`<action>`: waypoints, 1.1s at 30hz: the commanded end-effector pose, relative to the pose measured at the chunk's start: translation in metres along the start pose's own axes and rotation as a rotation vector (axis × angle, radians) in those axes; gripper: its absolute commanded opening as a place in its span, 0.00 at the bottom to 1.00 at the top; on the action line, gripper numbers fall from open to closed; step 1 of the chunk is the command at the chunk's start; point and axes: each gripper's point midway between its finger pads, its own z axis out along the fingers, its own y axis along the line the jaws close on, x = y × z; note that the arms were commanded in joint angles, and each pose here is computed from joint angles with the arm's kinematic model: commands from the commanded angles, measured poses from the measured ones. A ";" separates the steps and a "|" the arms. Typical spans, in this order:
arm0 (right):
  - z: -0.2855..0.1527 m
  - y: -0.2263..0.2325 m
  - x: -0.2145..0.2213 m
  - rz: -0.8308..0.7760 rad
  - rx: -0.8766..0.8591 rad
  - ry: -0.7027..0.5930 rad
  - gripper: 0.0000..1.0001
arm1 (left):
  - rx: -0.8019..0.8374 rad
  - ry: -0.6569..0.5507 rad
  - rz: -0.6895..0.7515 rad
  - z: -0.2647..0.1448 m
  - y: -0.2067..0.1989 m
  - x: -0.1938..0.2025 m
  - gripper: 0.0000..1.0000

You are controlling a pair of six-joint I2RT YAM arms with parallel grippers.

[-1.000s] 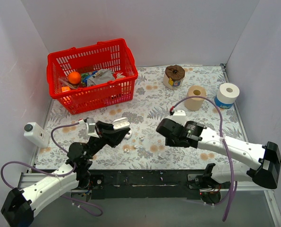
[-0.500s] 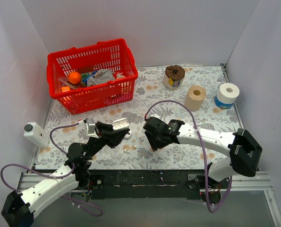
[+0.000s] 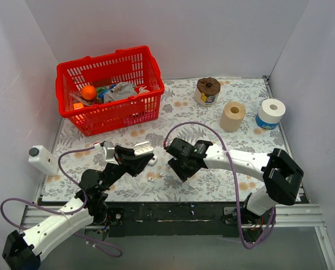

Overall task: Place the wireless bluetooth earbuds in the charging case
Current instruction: Pick up the earbud from the center of the board.

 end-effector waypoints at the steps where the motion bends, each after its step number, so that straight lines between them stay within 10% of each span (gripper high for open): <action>1: -0.006 -0.001 0.009 -0.050 -0.012 0.042 0.58 | -0.003 -0.013 0.017 0.004 -0.001 -0.008 0.00; 33: 0.034 0.002 0.048 -0.053 -0.050 0.146 0.46 | -0.003 0.010 -0.005 0.005 -0.001 -0.002 0.00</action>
